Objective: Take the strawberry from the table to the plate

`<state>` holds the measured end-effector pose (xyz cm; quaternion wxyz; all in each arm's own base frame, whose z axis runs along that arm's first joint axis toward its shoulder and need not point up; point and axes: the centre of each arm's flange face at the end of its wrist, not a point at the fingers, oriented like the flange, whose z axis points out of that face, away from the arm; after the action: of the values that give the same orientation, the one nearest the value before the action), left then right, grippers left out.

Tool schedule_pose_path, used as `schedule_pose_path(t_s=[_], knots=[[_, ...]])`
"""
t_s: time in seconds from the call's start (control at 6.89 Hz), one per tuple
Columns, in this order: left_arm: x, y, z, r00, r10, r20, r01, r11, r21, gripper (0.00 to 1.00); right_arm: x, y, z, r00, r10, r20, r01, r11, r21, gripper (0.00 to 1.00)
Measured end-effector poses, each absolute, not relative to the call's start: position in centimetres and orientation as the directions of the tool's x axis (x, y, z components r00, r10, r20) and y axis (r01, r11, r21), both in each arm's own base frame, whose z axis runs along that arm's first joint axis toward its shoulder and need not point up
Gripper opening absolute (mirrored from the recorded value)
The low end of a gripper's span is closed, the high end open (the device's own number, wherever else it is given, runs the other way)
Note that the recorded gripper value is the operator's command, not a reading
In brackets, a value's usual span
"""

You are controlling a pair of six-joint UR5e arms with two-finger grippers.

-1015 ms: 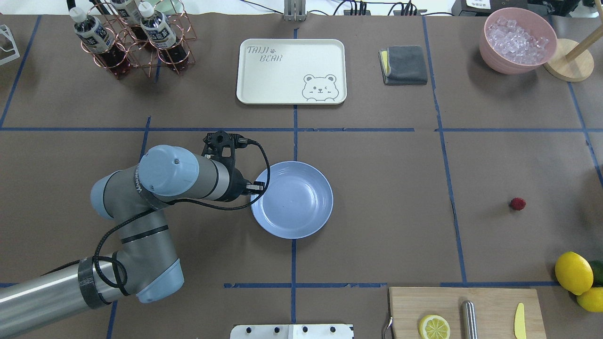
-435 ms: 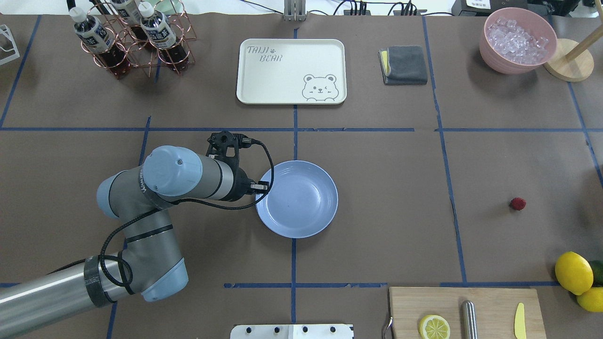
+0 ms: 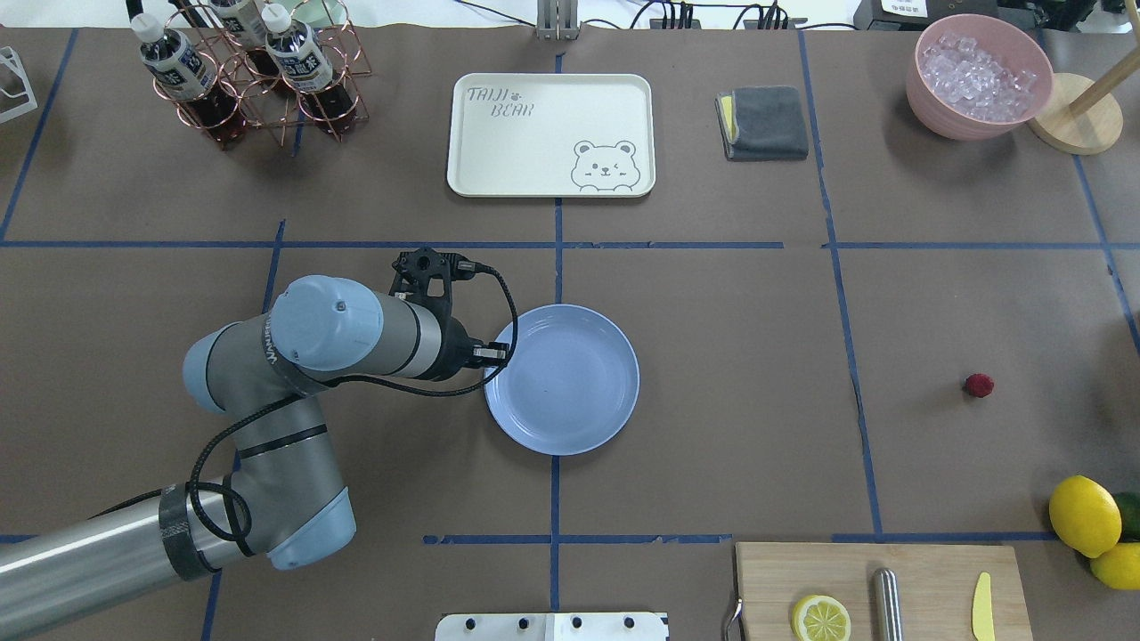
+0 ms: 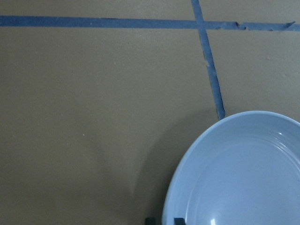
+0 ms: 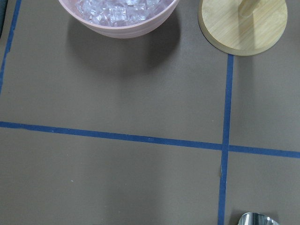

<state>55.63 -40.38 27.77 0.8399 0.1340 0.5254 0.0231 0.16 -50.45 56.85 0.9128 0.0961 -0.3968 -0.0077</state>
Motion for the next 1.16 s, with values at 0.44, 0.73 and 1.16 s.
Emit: schedule_pose_path(t_s=[0.44, 0.73, 1.16], knots=[[50.7, -43.3, 27.4, 0.502, 0.216, -0.837, 0.092, 0.949, 0.300, 1.00, -0.1, -50.5, 55.6, 0.675, -0.143, 0.724, -0.058, 0.968, 0.246, 1.00], [40.5, -48.8, 26.2, 0.644, 0.333, -0.689, 0.002, 0.900, 0.437, 1.00, -2.5, -50.4, 53.7, 0.642, -0.237, 0.729, -0.021, 0.945, 0.326, 1.00], [16.5, -59.0, 35.1, 0.734, 0.409, -0.542, -0.158, 0.879, 0.450, 1.00, -4.2, -49.6, 51.0, 0.612, -0.294, 0.735, -0.005, 0.927, 0.375, 1.00]])
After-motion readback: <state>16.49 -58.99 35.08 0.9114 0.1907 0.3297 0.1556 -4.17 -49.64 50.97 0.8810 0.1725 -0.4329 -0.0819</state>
